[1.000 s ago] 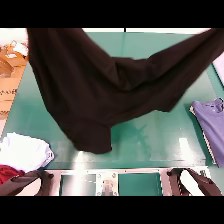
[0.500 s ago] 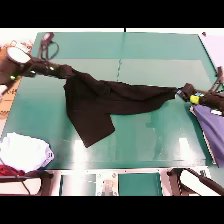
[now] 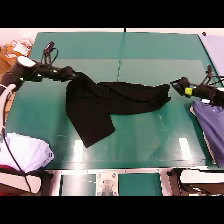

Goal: Fold the shirts.

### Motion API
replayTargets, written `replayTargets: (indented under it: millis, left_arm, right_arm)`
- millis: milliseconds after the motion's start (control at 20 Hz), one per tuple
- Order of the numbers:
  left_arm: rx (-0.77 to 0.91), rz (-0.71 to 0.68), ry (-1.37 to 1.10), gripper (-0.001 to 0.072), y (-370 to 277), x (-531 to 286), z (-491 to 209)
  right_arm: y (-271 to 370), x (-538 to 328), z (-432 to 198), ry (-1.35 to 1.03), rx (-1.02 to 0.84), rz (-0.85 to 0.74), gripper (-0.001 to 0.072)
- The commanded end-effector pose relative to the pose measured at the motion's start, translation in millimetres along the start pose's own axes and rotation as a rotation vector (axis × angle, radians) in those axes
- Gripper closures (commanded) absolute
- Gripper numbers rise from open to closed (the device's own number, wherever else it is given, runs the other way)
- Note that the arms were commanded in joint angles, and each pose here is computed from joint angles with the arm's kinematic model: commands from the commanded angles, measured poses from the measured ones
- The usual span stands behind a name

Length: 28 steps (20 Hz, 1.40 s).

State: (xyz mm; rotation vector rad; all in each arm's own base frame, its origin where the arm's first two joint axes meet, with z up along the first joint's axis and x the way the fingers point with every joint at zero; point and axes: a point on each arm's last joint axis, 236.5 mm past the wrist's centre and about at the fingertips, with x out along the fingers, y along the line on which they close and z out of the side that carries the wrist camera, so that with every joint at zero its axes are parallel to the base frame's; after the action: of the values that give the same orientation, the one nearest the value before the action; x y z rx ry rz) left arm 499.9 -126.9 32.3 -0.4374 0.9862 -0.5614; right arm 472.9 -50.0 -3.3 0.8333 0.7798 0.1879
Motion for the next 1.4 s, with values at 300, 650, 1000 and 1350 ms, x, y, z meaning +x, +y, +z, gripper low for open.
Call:
replayTargets:
  millis: [300,650,1000,1350]
  left_arm:
    - [-0.148,0.114,0.29,0.0676,18,-86,-72]
    - [-0.372,0.309,0.247,0.0229,79,-59,-176]
    - [-0.503,0.121,0.187,0.0238,83,6,-184]
    - [-0.414,0.0,0.298,0.0675,48,8,-194]
  right_arm:
    - [-85,-56,-36,0.14,0.146,-0.108,0.0519]
    - [-72,-27,-59,0.2,0.11,-0.108,0.0519]
    - [-54,-13,-71,0.244,0.072,-0.088,0.0519]
    - [-57,-13,-73,0.252,0.067,-0.096,0.0375]
